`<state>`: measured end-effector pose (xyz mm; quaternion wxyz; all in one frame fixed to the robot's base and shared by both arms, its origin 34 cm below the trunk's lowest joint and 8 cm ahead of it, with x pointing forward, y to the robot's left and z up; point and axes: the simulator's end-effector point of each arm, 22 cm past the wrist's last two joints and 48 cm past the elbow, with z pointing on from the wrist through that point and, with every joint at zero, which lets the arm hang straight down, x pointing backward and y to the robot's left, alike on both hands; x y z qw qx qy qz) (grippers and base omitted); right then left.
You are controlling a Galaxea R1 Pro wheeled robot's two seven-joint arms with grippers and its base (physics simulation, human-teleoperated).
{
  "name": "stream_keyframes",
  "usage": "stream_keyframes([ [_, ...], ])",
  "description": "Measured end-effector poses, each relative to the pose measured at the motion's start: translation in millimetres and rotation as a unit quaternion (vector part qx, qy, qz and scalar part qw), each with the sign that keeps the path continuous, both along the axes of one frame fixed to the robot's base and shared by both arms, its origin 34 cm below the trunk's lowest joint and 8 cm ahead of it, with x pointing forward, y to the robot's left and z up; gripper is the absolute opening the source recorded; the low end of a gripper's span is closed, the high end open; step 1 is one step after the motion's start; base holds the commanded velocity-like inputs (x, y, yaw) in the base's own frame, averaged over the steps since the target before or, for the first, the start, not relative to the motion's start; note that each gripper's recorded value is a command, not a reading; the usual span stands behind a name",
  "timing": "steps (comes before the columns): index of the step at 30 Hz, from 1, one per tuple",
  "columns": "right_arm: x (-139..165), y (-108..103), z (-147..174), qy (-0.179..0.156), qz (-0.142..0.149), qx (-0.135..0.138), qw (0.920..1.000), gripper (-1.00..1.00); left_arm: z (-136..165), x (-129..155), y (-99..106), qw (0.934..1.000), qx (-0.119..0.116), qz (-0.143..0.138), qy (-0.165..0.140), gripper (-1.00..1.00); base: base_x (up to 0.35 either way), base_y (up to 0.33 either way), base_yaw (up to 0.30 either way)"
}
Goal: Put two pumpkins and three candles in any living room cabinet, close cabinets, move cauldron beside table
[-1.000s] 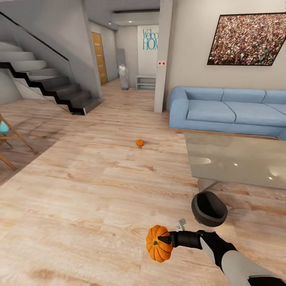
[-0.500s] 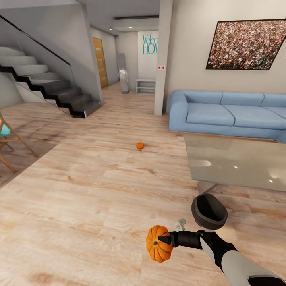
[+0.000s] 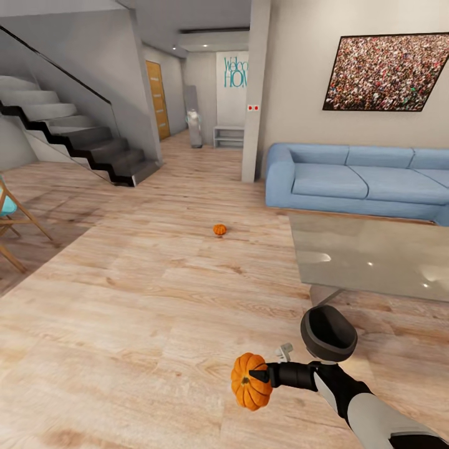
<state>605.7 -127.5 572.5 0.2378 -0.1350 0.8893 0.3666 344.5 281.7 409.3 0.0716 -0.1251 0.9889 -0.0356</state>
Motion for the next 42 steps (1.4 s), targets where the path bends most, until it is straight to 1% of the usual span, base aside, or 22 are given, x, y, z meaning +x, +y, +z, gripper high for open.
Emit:
stream_keyframes([
  [3,3.2,-0.1,-4.3,-0.001,-0.009,-0.013,0.9999,-1.00,0.0,0.0,0.0,1.0000,0.000,0.000,0.000,1.00,0.000,0.000,0.000],
  [5,4.6,1.8,-5.0,-0.002,-0.012,-0.016,0.9998,-1.00,0.0,0.0,0.1,1.0000,0.000,0.000,0.000,1.00,0.000,0.000,0.000],
  [27,11.1,3.0,9.5,-0.018,-0.012,-0.015,0.9997,-1.00,6.5,12.1,-0.6,0.9999,0.000,0.000,-0.016,1.00,0.000,0.000,0.000],
  [42,10.5,1.8,7.9,-0.023,-0.013,-0.019,0.9995,-1.00,6.9,12.7,-2.3,0.9999,-0.001,-0.001,-0.017,1.00,0.000,0.000,0.000],
])
